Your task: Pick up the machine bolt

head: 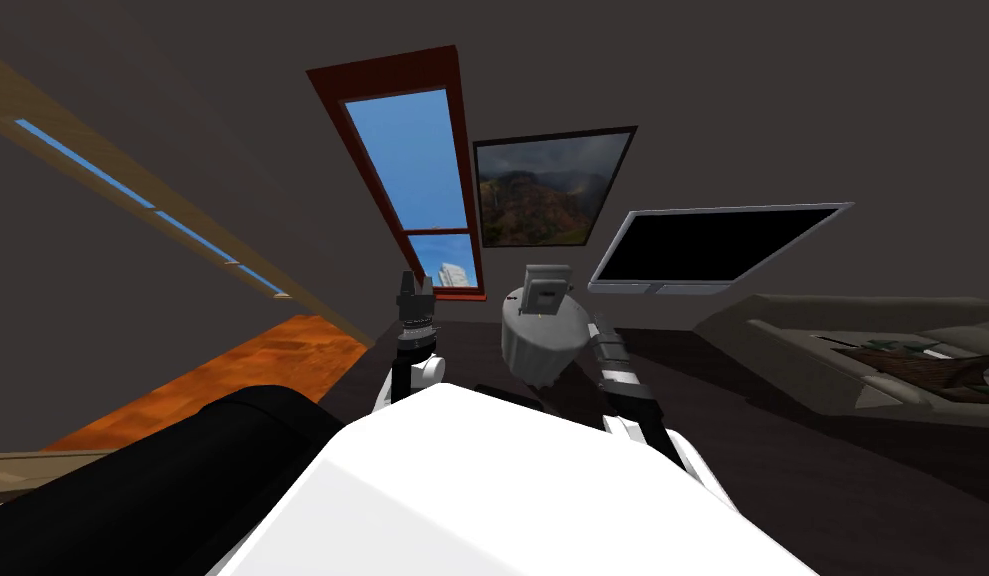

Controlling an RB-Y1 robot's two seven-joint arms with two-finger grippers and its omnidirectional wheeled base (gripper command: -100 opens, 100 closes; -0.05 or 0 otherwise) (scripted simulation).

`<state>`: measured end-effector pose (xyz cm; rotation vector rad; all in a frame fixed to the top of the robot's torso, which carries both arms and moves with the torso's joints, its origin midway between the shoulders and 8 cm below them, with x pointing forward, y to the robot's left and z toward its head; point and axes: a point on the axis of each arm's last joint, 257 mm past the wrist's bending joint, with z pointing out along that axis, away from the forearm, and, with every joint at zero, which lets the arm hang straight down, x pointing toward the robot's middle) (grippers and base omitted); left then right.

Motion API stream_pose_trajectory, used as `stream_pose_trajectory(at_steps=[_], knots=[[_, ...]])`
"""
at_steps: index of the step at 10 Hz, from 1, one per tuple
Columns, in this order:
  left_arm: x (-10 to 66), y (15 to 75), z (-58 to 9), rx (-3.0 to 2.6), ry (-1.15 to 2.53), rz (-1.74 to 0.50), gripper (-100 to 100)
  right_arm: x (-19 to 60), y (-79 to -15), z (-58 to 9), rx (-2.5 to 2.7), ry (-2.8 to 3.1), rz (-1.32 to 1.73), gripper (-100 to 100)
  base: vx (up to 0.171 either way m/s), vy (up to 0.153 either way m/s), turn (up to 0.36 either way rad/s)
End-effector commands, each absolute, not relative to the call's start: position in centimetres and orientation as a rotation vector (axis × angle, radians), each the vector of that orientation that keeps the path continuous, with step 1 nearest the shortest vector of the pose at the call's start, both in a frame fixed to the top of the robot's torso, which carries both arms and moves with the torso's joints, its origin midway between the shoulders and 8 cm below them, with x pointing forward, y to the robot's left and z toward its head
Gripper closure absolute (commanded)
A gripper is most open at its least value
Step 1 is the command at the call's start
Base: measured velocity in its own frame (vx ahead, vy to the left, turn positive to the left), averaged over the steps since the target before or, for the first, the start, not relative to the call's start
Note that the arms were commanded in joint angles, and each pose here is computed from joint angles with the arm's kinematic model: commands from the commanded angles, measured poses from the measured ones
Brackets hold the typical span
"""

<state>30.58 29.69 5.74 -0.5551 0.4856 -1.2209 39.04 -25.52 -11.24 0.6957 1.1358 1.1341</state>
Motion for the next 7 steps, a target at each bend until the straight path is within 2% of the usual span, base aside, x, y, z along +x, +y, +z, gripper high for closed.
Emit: stream_pose_trajectory(at_steps=[1, 7], knots=[[30.6, 29.7, 5.7, -0.555, 0.486, -1.221, 0, 39.4, -25.7, -13.8, 0.659, 1.225, 1.067, -100, -0.067, 0.092, -0.117], [30.6, 29.7, 5.7, -0.555, 0.486, -1.221, 0, 40.2, -27.6, -20.6, 0.536, 1.457, 0.847, -100, -0.041, 0.094, -0.066]])
